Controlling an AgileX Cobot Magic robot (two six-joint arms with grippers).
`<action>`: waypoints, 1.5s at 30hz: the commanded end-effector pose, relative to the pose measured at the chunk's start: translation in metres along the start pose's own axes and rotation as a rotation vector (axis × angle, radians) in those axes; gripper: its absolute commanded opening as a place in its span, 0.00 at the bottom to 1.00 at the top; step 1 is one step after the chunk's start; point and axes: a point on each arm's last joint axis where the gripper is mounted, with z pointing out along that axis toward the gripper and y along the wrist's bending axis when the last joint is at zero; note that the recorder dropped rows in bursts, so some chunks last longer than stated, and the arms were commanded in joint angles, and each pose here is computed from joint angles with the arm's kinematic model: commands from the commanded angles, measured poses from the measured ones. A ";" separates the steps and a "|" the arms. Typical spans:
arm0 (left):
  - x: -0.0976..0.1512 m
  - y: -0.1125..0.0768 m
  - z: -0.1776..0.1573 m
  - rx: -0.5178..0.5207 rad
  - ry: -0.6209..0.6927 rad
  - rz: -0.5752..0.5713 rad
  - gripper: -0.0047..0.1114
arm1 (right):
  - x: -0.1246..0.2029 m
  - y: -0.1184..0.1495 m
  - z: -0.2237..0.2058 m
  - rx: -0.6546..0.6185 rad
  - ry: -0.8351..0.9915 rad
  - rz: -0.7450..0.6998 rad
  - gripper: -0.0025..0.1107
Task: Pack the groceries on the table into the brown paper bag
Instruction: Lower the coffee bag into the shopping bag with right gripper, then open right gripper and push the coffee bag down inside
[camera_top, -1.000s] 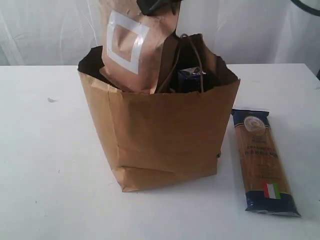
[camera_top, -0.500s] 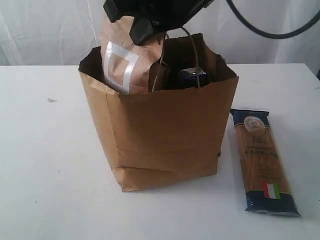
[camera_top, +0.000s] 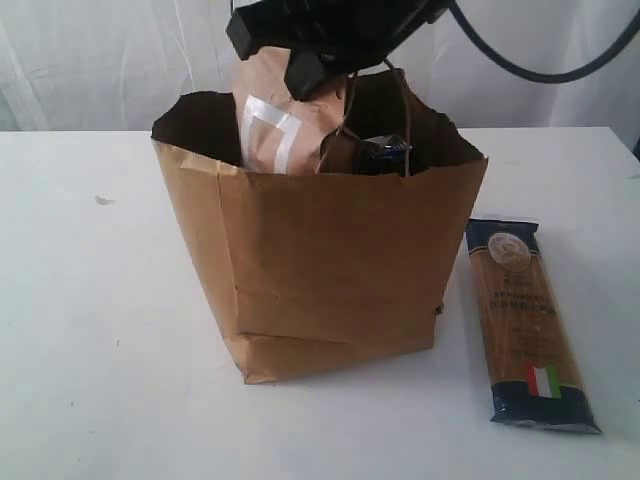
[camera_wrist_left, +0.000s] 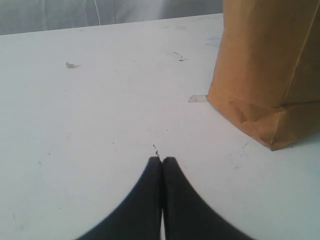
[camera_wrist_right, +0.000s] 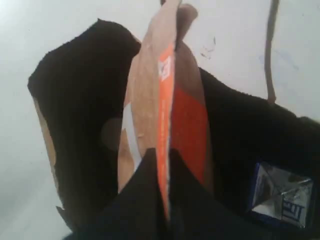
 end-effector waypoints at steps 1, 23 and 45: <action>0.000 0.000 0.000 0.001 -0.004 -0.011 0.04 | -0.002 0.007 -0.011 -0.021 -0.025 0.008 0.02; 0.000 0.000 0.000 0.001 -0.004 -0.011 0.04 | 0.008 0.013 0.015 0.145 0.118 -0.105 0.02; 0.000 0.000 0.000 0.001 -0.004 -0.011 0.04 | 0.012 0.035 0.035 0.046 0.168 -0.131 0.58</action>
